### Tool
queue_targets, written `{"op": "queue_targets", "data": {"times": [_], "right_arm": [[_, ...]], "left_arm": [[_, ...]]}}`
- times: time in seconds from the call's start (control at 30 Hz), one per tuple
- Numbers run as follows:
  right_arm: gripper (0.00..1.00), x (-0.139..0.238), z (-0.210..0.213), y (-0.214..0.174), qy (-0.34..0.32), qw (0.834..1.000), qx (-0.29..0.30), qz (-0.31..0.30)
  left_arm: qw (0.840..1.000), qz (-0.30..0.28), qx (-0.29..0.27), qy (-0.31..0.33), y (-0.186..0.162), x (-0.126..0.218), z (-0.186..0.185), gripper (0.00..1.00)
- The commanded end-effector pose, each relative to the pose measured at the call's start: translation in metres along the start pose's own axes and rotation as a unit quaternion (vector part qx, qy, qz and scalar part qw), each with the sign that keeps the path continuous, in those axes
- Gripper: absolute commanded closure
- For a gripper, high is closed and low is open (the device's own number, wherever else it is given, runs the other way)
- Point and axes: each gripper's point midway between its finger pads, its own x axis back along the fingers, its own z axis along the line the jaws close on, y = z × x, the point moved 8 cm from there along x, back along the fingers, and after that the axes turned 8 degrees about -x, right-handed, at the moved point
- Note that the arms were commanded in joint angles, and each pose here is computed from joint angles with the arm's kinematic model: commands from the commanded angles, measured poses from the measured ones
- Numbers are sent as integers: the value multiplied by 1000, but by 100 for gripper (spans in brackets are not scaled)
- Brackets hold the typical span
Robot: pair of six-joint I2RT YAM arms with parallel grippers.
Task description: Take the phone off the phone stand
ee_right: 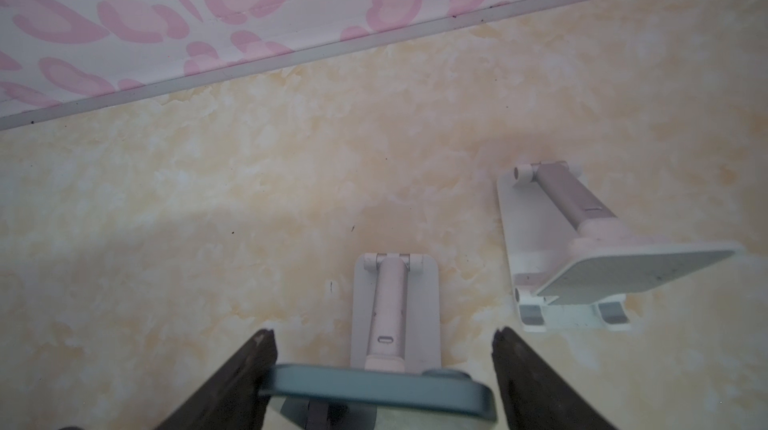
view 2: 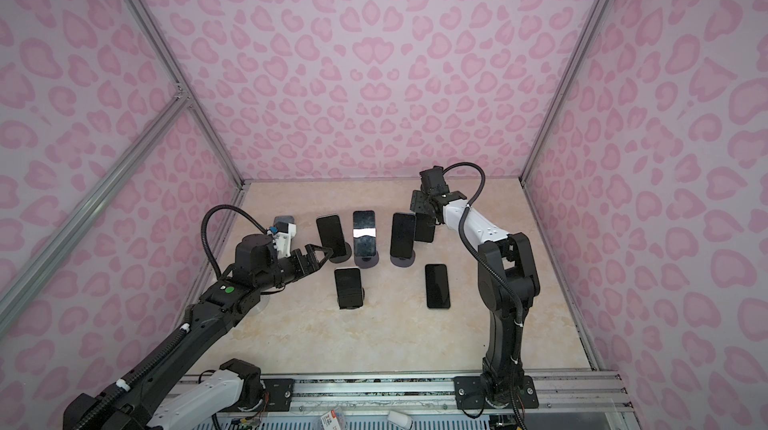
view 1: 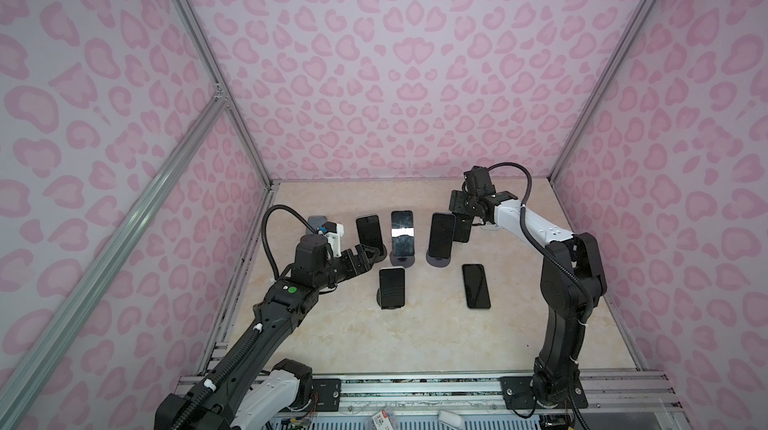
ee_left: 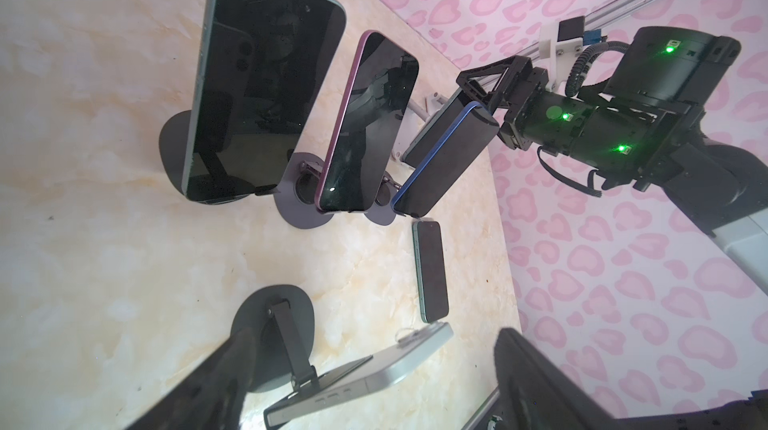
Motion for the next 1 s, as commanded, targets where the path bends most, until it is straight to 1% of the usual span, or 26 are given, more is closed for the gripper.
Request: {"op": "queue_targets", "data": {"times": [0.0,0.27,0.47,0.57,0.73,0.83,0.97], "right_arm": [[14,5,0,4,-5,1000,7,-5],[13,20,-1,19,-12,999,9,-40],[12,32,0,28,-20,998,16,-55],[12,47,0,37,-19,997,16,-74],[10,85,4,43,-13,994,10,-109],[7,108,7,31,-13,992,6,-125],[4,121,14,-9,-10,992,6,-122]], "left_arm": [[1000,-8,-8,-12,3,0,-4,7],[1000,-7,-8,-13,3,0,-4,8],[1000,-13,-9,-10,5,2,-4,8],[1000,-14,-10,-11,5,3,-5,8],[999,-29,-11,-10,7,11,-9,8],[999,-44,-14,-5,8,17,-10,8],[998,-65,-14,11,5,27,-8,8]]}}
